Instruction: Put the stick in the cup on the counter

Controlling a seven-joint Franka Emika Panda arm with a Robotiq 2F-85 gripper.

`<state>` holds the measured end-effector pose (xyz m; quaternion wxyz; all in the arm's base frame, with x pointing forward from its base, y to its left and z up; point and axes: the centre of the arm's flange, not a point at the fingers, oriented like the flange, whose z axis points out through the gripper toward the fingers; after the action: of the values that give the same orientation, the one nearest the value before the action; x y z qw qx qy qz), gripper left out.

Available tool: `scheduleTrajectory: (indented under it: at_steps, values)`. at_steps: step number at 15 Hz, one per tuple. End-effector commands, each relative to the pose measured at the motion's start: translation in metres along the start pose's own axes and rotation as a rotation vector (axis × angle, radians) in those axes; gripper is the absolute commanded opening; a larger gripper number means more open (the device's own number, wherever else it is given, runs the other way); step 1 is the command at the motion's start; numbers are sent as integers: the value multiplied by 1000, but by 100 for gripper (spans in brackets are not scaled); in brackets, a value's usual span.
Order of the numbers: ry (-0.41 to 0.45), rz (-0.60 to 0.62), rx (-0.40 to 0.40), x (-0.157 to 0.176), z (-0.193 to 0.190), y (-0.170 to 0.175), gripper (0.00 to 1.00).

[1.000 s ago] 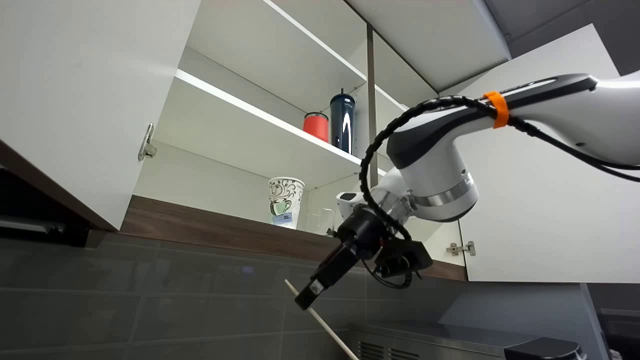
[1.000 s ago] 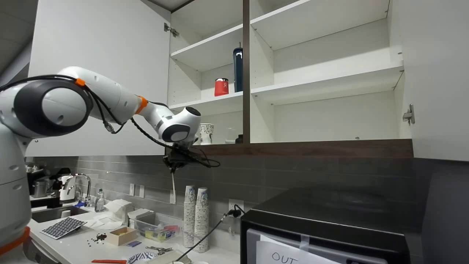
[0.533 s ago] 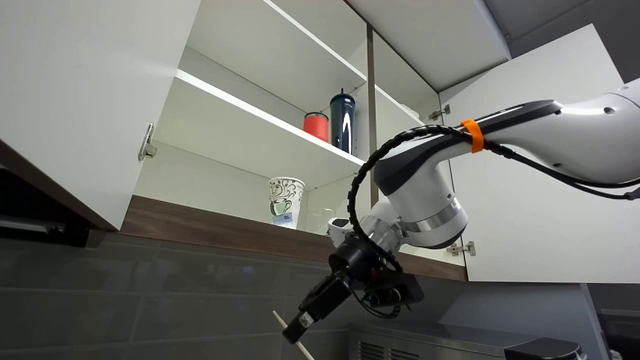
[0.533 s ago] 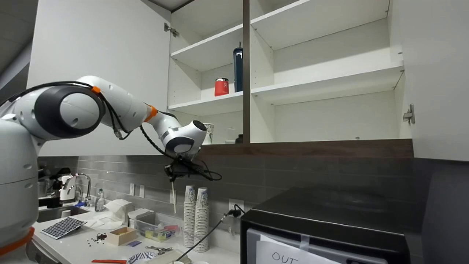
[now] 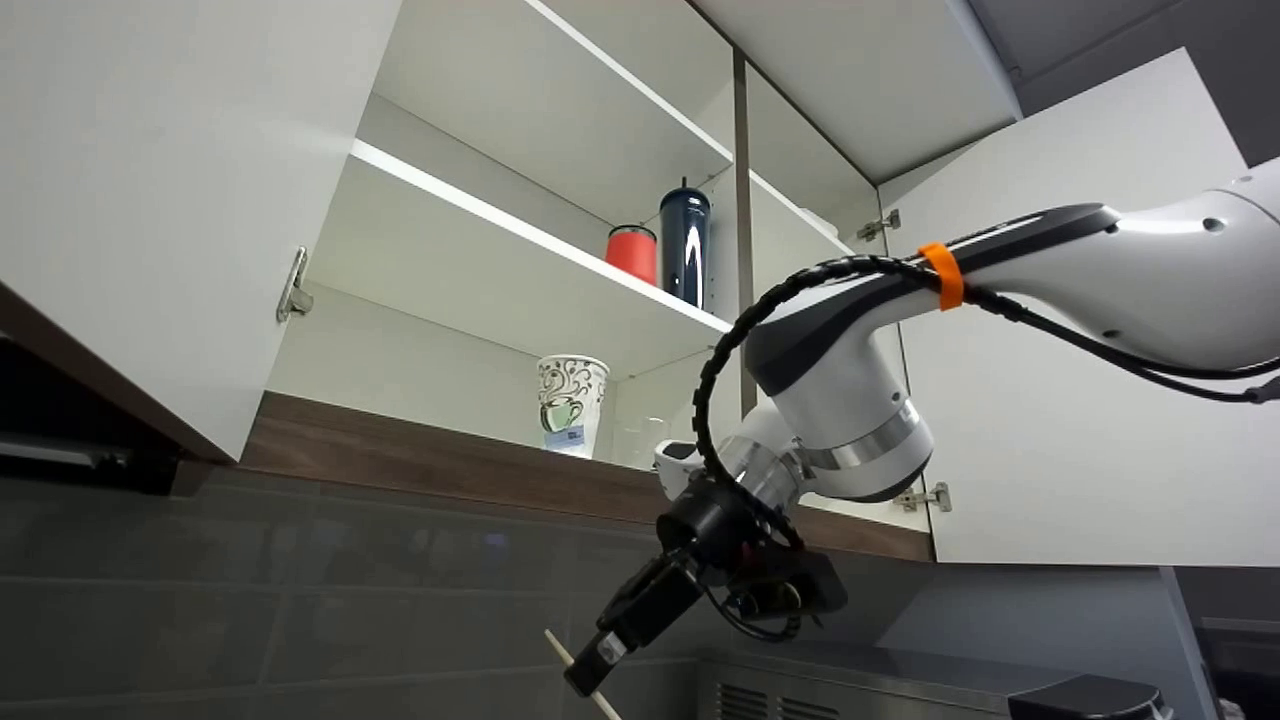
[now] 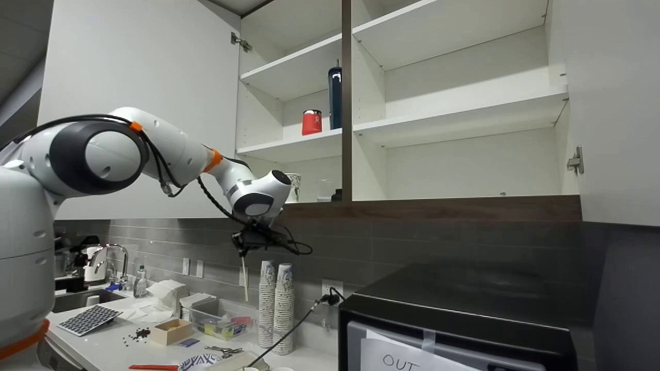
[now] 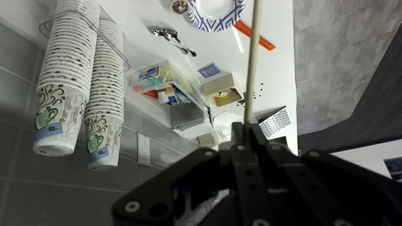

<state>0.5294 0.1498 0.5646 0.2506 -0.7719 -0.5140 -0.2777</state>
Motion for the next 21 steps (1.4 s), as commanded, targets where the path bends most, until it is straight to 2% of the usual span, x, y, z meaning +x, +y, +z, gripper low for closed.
scheduleTrajectory:
  at_steps: [1, 7, 11, 12, 13, 14, 21]
  values:
    - [18, -28, 17, -35, 37, 21, 2]
    - [190, -133, -8, -86, 69, 28, 2]
    - [278, -156, -50, -114, 83, 31, 2]
    - [279, -150, -52, -121, 88, 32, 2]
    - [253, -143, -28, -103, 75, 35, 2]
    - [252, -141, -27, -109, 77, 35, 7]
    - [255, -148, -29, -103, 76, 35, 7]
